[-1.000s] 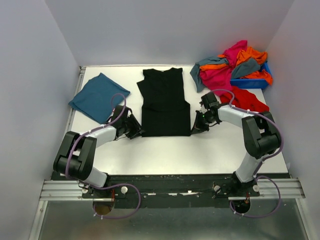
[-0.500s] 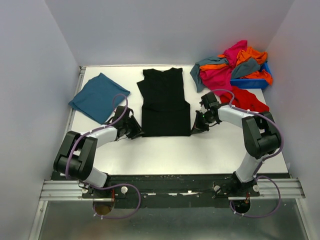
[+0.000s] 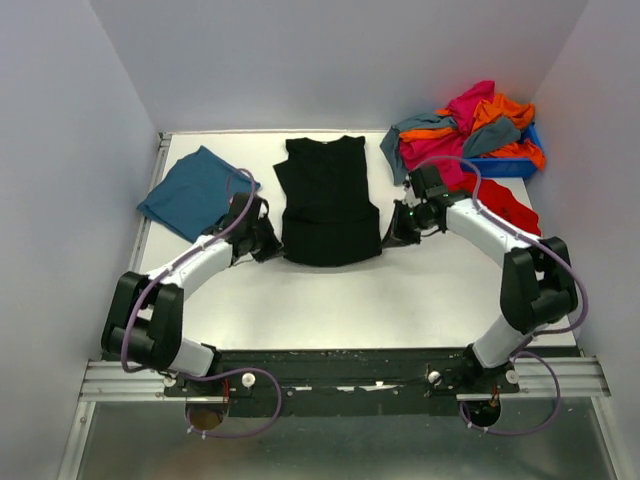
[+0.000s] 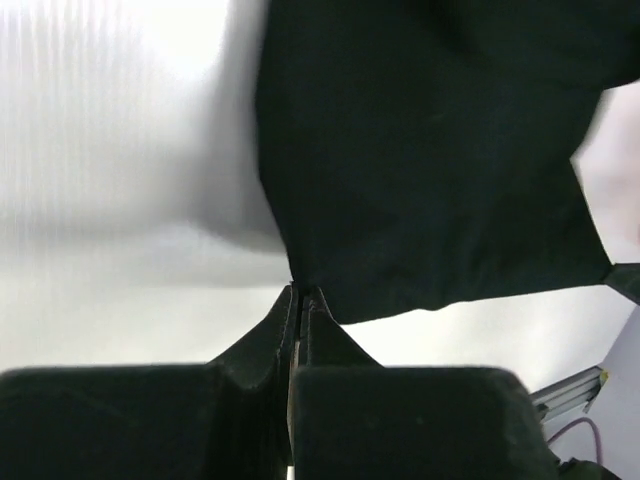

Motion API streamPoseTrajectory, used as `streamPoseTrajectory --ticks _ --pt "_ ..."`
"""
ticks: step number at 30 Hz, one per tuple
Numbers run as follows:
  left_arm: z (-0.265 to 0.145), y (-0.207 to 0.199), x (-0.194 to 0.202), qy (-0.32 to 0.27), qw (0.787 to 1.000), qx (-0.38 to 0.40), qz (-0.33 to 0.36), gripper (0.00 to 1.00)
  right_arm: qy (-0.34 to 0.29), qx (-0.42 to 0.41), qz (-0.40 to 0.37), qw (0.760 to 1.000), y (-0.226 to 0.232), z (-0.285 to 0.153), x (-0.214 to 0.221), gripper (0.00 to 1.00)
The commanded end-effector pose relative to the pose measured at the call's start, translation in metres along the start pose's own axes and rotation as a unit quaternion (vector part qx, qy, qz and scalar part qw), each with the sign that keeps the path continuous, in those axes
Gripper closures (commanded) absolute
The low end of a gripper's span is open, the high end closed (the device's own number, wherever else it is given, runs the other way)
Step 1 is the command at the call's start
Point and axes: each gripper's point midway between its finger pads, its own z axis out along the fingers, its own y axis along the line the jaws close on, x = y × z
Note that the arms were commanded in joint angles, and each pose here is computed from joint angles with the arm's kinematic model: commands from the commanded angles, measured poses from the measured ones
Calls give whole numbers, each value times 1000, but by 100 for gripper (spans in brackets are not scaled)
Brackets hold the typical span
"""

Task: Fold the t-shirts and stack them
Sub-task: Grab one side of the 2/3 rectangular tshirt with both arms

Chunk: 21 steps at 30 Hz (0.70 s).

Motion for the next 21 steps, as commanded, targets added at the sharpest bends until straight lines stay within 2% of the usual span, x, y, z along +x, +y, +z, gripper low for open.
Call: streamPoseTrajectory --ticks 1,5,9,15,16,19,21 --pt "-64 -44 -48 -73 996 13 46 100 -81 -30 -39 995 47 -73 -33 99" --pt "-75 -43 -30 -57 997 31 43 100 -84 -47 -41 994 50 -90 -17 99" --pt "-65 -22 21 -14 999 37 31 100 -49 -56 -28 997 33 -78 20 99" --pt "-81 -10 82 11 998 39 40 100 -26 -60 -19 998 2 -75 82 99" --pt "-81 -5 91 19 998 33 40 100 -24 -60 -16 998 -2 -74 90 96" --pt "-79 17 99 18 999 2 38 100 -27 -53 -17 998 -12 -63 101 64" --pt "-77 32 100 9 999 -20 38 100 -24 -53 -20 998 -15 -54 103 54"
